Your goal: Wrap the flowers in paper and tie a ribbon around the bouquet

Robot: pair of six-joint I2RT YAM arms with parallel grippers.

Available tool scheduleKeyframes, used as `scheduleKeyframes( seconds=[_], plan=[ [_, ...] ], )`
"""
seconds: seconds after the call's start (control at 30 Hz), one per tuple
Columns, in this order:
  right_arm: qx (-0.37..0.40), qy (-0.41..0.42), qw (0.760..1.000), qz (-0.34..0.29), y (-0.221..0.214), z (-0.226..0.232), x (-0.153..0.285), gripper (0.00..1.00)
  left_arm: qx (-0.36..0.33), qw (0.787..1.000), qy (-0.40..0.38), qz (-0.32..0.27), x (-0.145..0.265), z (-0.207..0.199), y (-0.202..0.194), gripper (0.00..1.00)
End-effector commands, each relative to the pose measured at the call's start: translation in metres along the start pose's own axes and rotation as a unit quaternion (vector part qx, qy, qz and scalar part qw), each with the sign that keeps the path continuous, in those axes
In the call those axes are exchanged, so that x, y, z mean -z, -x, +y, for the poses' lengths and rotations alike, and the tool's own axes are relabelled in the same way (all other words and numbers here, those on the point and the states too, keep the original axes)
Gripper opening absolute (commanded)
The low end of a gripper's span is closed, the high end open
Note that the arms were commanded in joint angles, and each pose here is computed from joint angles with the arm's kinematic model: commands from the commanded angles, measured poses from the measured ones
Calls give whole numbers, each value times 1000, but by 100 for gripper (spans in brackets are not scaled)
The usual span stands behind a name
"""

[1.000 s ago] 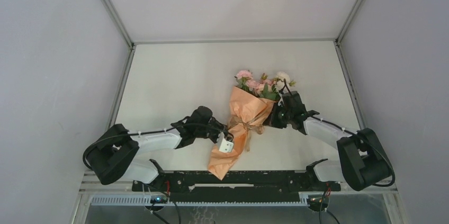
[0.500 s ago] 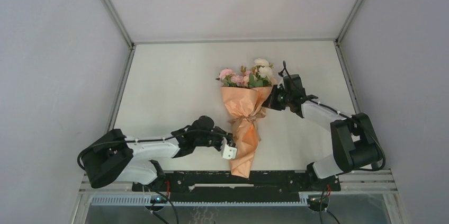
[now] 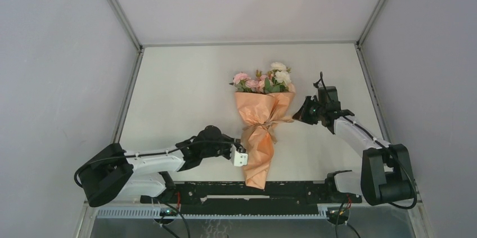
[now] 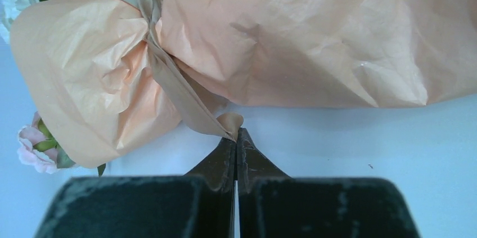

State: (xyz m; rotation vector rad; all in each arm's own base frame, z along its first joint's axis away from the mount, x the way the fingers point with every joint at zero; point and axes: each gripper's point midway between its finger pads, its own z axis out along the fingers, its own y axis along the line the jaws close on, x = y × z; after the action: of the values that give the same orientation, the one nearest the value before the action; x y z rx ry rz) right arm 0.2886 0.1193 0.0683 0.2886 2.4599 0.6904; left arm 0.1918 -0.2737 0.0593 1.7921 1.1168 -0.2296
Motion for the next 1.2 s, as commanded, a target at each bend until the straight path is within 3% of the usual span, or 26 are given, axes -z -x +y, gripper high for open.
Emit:
scheduleKeyframes(
  seconds=[0.0,0.07,0.1,0.13,0.2,0.23,0.3,0.4,0.5,0.6,0.7,1.03,1.17],
  plan=[
    [-3,-14,1000,-3,-6,-2,12,9,29,999,29,-10,7,8,5,0],
    [-3,-18,1000,-8,-6,-2,17,30,31,999,27,-12,8,6,5,3],
    [-3,-18,1000,-9,-6,-2,19,45,31,999,27,-12,9,5,4,12],
    [-5,-19,1000,-11,-7,-2,22,78,28,999,24,-8,9,2,2,27],
    [-11,-30,999,-18,-5,-7,29,98,18,999,27,3,11,2,-4,58],
    [-14,-39,999,-24,-3,-11,33,99,13,999,33,9,13,4,-6,68],
    [-22,-58,997,-47,4,-20,44,100,5,998,54,14,18,12,-8,98],
    [-29,-90,990,-106,23,-32,68,100,35,993,108,35,28,37,-13,100],
    [-23,-119,977,-177,42,-42,94,100,135,969,202,51,52,82,-30,100],
    [-10,-139,955,-263,63,-50,121,100,273,906,320,56,87,125,-56,100],
    [-4,-143,935,-325,72,-56,130,100,357,839,407,55,120,150,-78,100],
    [-24,-132,914,-382,74,-69,119,100,501,644,578,27,209,159,-142,100],
    [-25,-123,915,-383,73,-69,115,100,521,600,607,-4,232,150,-152,100]
  ],
)
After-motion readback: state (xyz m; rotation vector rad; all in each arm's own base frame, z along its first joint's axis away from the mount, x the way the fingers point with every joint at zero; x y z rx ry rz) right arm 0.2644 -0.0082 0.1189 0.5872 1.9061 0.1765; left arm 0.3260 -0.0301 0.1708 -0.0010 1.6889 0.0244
